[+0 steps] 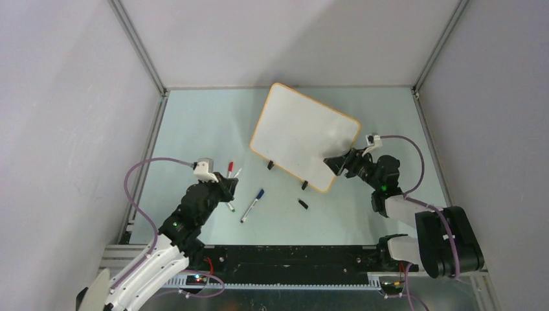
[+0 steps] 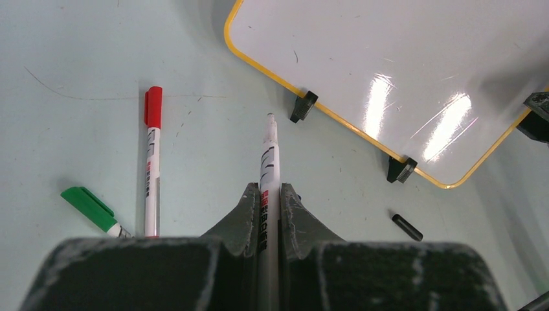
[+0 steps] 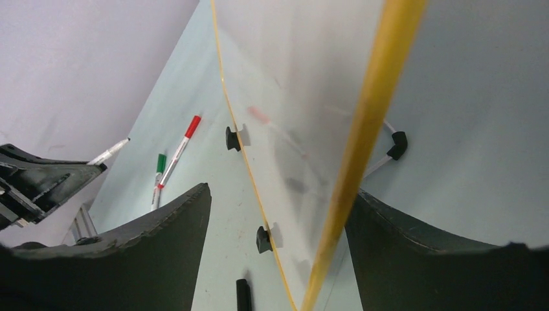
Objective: Write a sentence on the whiteboard
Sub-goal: Move the whiteboard to the center of the board.
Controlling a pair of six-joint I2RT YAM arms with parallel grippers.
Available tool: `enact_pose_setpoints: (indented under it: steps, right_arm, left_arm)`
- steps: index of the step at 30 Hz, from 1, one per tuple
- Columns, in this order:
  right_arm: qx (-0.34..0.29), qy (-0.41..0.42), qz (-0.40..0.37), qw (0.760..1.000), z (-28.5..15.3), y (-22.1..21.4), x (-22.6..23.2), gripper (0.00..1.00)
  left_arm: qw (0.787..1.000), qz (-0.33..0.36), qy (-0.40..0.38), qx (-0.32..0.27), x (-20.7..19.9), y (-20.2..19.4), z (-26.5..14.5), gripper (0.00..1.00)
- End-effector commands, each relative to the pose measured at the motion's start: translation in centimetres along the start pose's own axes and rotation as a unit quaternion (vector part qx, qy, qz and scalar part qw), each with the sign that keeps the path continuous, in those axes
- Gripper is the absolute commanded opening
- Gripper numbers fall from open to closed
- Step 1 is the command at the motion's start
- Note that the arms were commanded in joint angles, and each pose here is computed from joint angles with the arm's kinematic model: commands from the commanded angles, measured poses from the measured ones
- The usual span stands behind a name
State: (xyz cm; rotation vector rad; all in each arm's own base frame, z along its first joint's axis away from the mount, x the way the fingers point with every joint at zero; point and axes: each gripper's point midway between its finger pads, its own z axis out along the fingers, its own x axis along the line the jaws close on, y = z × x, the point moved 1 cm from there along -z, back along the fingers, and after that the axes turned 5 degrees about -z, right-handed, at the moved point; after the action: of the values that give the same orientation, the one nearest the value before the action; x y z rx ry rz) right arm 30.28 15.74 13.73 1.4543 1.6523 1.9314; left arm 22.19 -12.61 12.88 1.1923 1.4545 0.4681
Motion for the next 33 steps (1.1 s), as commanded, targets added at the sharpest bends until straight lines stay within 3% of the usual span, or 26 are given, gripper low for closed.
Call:
enact_pose_setpoints:
  steps: [1, 7, 16, 25, 33]
  right_arm:
    - [-0.028, 0.054, -0.011, 0.998, -0.1, 1.5, 1.4, 0.75]
    - [-0.03, 0.081, 0.002, 0.996, 0.0, 1.6, 1.3, 0.57]
    - [-0.02, 0.142, 0.061, 0.988, 0.7, 1.4, 1.0, 0.02]
    - [0.015, 0.203, 0.04, 0.978, 1.3, 0.5, 3.0, 0.0]
    - [0.071, 0.298, 0.006, 0.952, 1.4, -0.8, 6.1, 0.0]
  left_arm:
    - [1.0, 0.007, -0.014, -0.028, -0.8, 1.6, 0.0, 0.0]
    - [1.0, 0.009, -0.011, -0.026, -0.7, 1.6, 0.2, 0.0]
    - [1.0, 0.009, -0.017, -0.023, -1.0, 1.5, 0.2, 0.0]
    - [0.999, 0.006, -0.022, -0.03, -0.9, 1.6, -0.2, 0.0]
    - [0.999, 0.006, -0.027, -0.024, -1.2, 1.4, -0.1, 0.0]
